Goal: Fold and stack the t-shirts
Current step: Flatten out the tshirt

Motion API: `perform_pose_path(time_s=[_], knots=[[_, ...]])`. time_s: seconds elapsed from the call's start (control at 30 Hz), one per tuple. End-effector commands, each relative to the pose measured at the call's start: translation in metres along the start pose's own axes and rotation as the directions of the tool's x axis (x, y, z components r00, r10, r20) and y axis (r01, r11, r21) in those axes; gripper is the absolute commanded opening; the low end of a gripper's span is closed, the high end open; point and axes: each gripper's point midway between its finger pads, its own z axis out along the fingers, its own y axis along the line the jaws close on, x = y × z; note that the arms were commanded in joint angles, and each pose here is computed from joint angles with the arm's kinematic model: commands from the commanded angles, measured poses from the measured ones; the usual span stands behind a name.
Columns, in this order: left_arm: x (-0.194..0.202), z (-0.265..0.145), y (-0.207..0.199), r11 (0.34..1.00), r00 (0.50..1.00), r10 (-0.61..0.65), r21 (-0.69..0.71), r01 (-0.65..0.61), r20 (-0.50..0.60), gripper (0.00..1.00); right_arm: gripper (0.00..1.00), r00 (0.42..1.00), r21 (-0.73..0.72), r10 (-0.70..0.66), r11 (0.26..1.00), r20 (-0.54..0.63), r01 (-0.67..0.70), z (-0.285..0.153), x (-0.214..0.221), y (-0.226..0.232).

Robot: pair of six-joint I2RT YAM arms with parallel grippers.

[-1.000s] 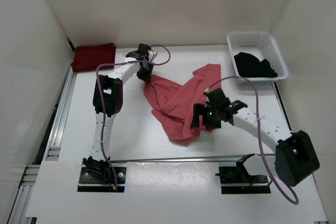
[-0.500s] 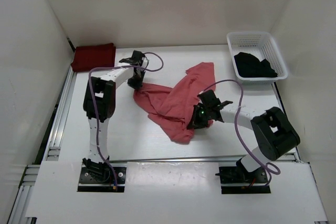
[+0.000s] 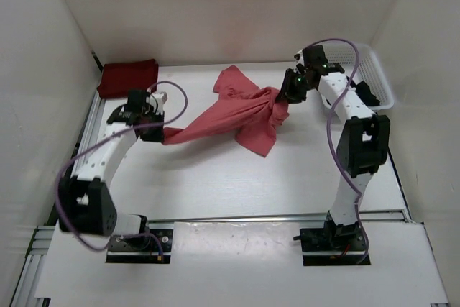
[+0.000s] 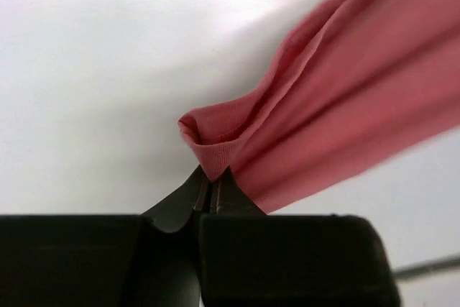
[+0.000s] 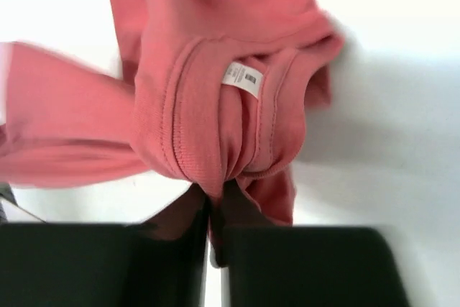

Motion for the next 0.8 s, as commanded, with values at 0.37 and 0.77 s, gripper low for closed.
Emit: perform_pose_path(time_s=[0.37, 0.77], knots=[[0.05, -0.003, -0.012, 0.998, 1.0, 0.022, 0.054, -0.021, -0.018, 0.14, 0.79, 0.99, 0.177, 0.1, 0.981, -0.101, -0.081, -0.016, 0.106, -0.049], [0.058, -0.005, -0.01, 0.999, 1.0, 0.021, 0.04, -0.021, -0.019, 0.15, 0.76, 0.971, 0.251, 0.195, 0.955, -0.137, -0.157, 0.05, 0.152, -0.036]])
